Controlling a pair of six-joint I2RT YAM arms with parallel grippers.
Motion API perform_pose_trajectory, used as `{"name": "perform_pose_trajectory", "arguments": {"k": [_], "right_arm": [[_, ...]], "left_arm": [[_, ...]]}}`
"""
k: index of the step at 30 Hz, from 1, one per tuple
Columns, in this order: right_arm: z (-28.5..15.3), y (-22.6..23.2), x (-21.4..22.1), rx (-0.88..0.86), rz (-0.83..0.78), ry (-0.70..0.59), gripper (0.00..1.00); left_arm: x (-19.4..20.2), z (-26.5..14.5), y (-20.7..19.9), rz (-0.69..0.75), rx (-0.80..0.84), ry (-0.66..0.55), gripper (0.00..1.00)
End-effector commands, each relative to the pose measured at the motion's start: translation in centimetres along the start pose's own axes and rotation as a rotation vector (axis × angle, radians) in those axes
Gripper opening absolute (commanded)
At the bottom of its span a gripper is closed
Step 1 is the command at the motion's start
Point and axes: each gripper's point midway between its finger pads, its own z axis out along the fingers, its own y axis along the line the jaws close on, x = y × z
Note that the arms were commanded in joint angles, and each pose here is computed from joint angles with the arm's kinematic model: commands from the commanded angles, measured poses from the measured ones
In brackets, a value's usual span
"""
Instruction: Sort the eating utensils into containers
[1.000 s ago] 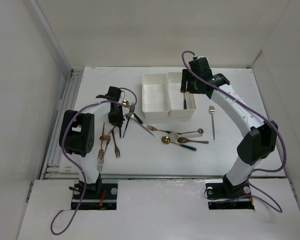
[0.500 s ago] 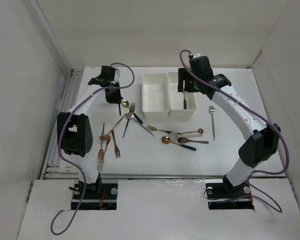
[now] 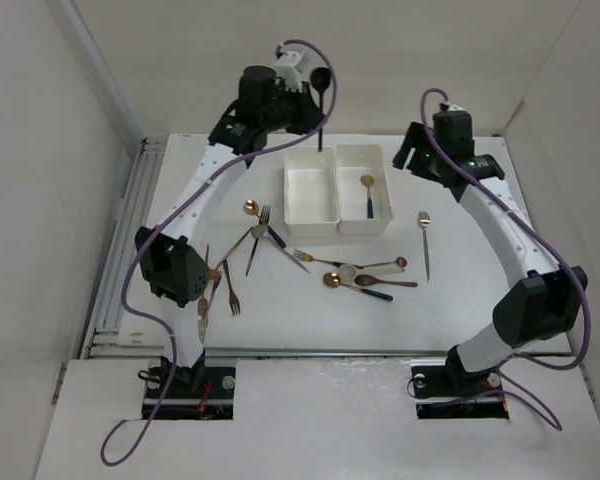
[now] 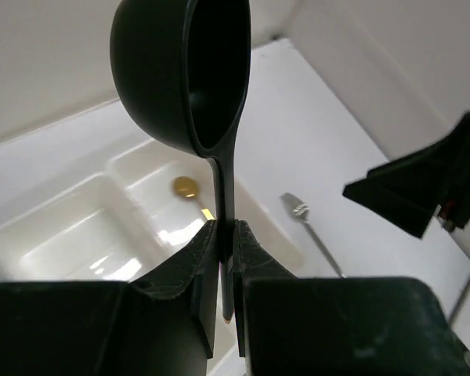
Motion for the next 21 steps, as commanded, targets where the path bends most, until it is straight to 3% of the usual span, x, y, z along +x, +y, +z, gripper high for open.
{"name": "perform_pose_trajectory", "arguments": {"k": [1, 7, 8, 13, 14, 17, 18, 21], "right_arm": [[-2.9, -2.2, -3.4, 0.032, 0.120, -0.132, 0.76], [-2.5, -10.1, 1.7, 0.251, 0.149, 0.041, 0.76], [-2.3, -10.8, 2.3, 0.256, 0.143, 0.061, 0.75], [-1.6, -14.0, 7.8, 0.341, 0.122, 0.233, 0.74], [-1.0, -14.6, 9.1, 0.356, 0.112, 0.275, 0.74], [-0.2, -15.7, 11.9, 0.372, 0.096, 0.368, 0.74], [0.4, -16.2, 12.8, 0.381, 0.077, 0.404, 0.74], [1.2, -17.5, 15.2, 0.413, 0.027, 0.504, 0.72]], "left_arm": [[2.4, 4.3, -6.5, -0.019, 0.257, 0.005, 0.00], [8.8, 10.1, -9.1, -0.117, 0.336, 0.114, 0.00], [11.3, 11.5, -8.8, -0.151, 0.325, 0.170, 0.00], [14.2, 13.2, -7.5, -0.190, 0.261, 0.213, 0.00], [15.5, 13.4, -6.6, -0.179, 0.234, 0.231, 0.11], [16.2, 13.2, -5.6, -0.167, 0.185, 0.238, 0.30], [16.4, 13.2, -5.4, -0.159, 0.173, 0.245, 0.42], [16.1, 12.9, -5.3, -0.148, 0.163, 0.241, 0.66]]}}
